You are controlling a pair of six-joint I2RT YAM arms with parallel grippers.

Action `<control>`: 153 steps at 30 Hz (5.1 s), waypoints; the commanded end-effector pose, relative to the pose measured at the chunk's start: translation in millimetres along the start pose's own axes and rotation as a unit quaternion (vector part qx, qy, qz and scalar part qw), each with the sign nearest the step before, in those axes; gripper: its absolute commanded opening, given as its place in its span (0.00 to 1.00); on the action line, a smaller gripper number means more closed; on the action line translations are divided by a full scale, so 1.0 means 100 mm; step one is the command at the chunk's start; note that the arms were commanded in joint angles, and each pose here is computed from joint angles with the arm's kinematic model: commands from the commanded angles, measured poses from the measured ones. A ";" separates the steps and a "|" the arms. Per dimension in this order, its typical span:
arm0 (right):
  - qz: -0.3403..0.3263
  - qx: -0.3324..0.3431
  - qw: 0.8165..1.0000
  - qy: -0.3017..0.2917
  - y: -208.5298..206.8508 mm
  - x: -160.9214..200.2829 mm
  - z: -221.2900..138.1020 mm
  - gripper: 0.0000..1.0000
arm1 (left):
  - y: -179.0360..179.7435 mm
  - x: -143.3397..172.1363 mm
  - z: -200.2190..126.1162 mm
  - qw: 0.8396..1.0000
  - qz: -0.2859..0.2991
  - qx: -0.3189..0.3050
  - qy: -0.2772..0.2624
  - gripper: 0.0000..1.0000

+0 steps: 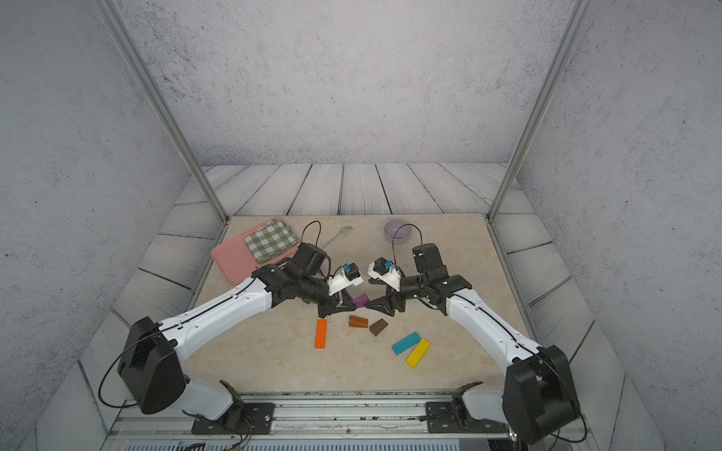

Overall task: Assemble a small pinwheel with building blocks
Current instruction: Assemble the building block at the center of the board.

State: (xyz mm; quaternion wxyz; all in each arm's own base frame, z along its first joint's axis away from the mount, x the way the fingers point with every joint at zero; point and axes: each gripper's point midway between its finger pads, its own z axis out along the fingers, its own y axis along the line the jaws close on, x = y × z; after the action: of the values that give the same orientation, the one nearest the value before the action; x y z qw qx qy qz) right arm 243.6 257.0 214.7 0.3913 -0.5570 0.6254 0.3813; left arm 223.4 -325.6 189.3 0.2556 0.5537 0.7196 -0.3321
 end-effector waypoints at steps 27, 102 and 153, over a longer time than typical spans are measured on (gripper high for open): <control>0.010 -0.048 0.999 0.017 -0.01 0.14 0.22 0.16 | -0.03 -0.09 -0.08 0.999 0.020 -0.032 -0.013 0.40; -0.018 0.083 0.943 0.321 -1.66 2.27 -0.51 0.47 | 0.63 0.08 -0.38 0.959 -0.039 -0.274 -0.063 0.96; -0.071 -0.005 0.943 0.325 -2.00 2.15 -0.24 0.33 | 0.68 0.14 -0.33 0.959 -0.036 -0.278 -0.047 0.96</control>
State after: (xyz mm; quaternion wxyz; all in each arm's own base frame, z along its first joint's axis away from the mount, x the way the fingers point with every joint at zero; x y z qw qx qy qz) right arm 435.4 128.0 35.6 0.2132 -0.6945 0.6753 0.1270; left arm 286.5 -280.5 192.4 0.4264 0.4117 0.7897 -0.1585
